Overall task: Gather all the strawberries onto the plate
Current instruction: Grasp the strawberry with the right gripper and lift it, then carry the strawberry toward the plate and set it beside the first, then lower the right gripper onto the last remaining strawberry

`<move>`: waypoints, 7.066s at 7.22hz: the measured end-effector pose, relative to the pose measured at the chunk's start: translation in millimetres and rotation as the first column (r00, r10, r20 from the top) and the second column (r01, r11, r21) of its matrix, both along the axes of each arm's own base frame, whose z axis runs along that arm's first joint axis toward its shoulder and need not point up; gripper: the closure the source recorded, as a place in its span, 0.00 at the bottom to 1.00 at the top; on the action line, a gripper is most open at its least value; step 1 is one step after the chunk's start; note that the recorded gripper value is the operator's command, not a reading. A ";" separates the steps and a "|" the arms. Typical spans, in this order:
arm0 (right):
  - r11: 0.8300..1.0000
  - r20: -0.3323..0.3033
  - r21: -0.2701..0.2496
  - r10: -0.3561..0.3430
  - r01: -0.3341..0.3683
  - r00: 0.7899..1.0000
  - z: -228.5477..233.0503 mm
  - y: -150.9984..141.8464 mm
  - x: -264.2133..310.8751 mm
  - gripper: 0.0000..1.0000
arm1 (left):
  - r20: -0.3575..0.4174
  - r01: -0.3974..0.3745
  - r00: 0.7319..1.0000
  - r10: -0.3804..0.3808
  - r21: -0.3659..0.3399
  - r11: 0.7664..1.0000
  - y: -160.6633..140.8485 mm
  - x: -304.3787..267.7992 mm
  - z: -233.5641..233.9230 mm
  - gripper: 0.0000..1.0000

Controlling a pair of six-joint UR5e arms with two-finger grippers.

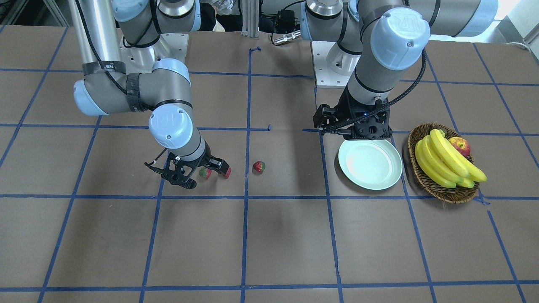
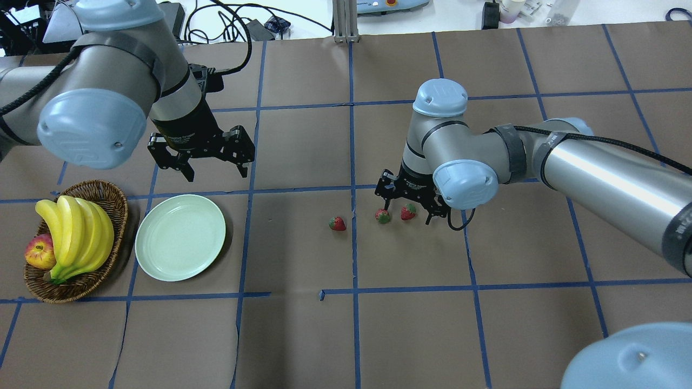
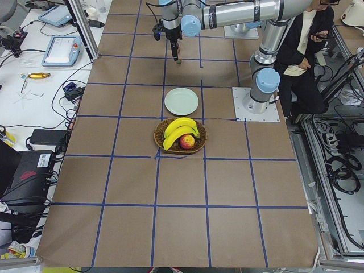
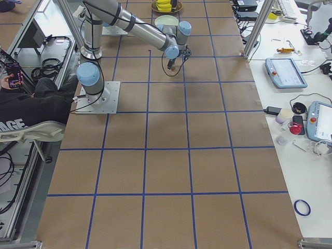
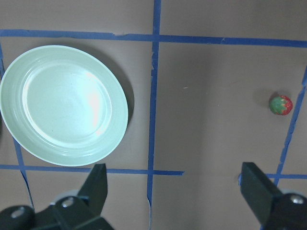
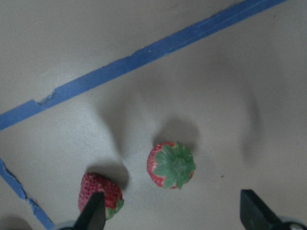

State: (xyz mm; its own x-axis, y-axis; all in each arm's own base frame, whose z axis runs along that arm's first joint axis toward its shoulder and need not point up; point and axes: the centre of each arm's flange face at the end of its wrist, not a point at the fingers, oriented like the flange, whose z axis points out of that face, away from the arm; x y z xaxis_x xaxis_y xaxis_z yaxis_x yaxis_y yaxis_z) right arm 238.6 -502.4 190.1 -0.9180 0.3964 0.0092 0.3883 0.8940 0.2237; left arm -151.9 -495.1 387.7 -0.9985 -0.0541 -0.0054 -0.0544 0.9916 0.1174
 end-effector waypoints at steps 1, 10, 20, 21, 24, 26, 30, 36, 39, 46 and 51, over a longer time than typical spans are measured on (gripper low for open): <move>1.000 -0.005 0.003 0.003 -0.003 1.000 -2.0 0.6 -0.9 0.22 | 0.000 0.000 1.000 0.000 0.003 1.000 0.2 -0.5 -1.1 0.00; 1.000 -0.016 0.011 0.007 -0.007 1.000 -14.2 -3.0 -4.2 1.00 | 0.005 0.025 1.000 -0.025 0.017 1.000 7.1 -8.1 -9.1 0.00; 0.975 -0.030 -0.186 0.119 -0.122 0.992 118.5 -52.2 53.4 1.00 | 0.010 0.014 1.000 -0.013 -0.044 0.999 1.7 6.4 9.1 0.00; 0.967 -0.020 -0.196 0.162 -0.163 0.987 121.2 -38.8 83.8 1.00 | 0.009 0.016 1.000 -0.015 -0.052 0.999 2.0 11.5 12.9 0.00; 0.953 0.008 -0.187 0.243 -0.238 0.970 104.9 0.2 155.7 1.00 | 0.006 -0.006 1.000 0.006 -0.075 0.997 2.8 30.8 24.8 0.00; 0.944 0.056 -0.176 0.292 -0.278 0.955 87.5 19.8 192.2 1.00 | 0.006 -0.012 1.000 0.013 -0.078 0.997 3.1 34.4 26.6 0.00; 0.940 0.082 -0.124 0.328 -0.316 0.941 23.4 24.2 212.7 0.94 | 0.006 -0.014 1.000 0.014 -0.077 0.997 3.5 35.0 26.1 0.00; 0.949 0.115 -0.081 0.313 -0.305 0.943 7.8 31.5 213.5 0.19 | 0.008 -0.014 1.000 0.014 -0.069 0.998 4.4 35.5 22.8 0.00; 0.950 0.113 -0.110 0.305 -0.293 0.946 32.3 31.4 209.1 0.00 | 0.009 -0.015 1.000 0.015 -0.070 0.997 4.1 36.2 23.1 0.00; 0.887 0.046 -0.090 0.459 -0.454 0.887 66.7 -18.0 67.1 0.00 | 0.009 -0.001 1.000 0.002 -0.066 0.998 3.7 33.2 21.1 0.00; 0.796 0.023 -0.003 0.606 -0.606 0.795 5.0 -11.4 54.8 0.12 | 0.009 0.003 1.000 -0.002 -0.061 0.998 4.4 32.5 18.8 0.00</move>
State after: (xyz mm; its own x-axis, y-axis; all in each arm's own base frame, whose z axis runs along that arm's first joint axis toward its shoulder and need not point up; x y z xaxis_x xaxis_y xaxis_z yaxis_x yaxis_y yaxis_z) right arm 293.3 -513.8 195.1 -0.9705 -0.2406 -0.0136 -0.2372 0.9439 0.2298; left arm -119.4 -490.7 406.5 -0.9986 -0.0520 -0.0114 -0.0525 0.9971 0.0560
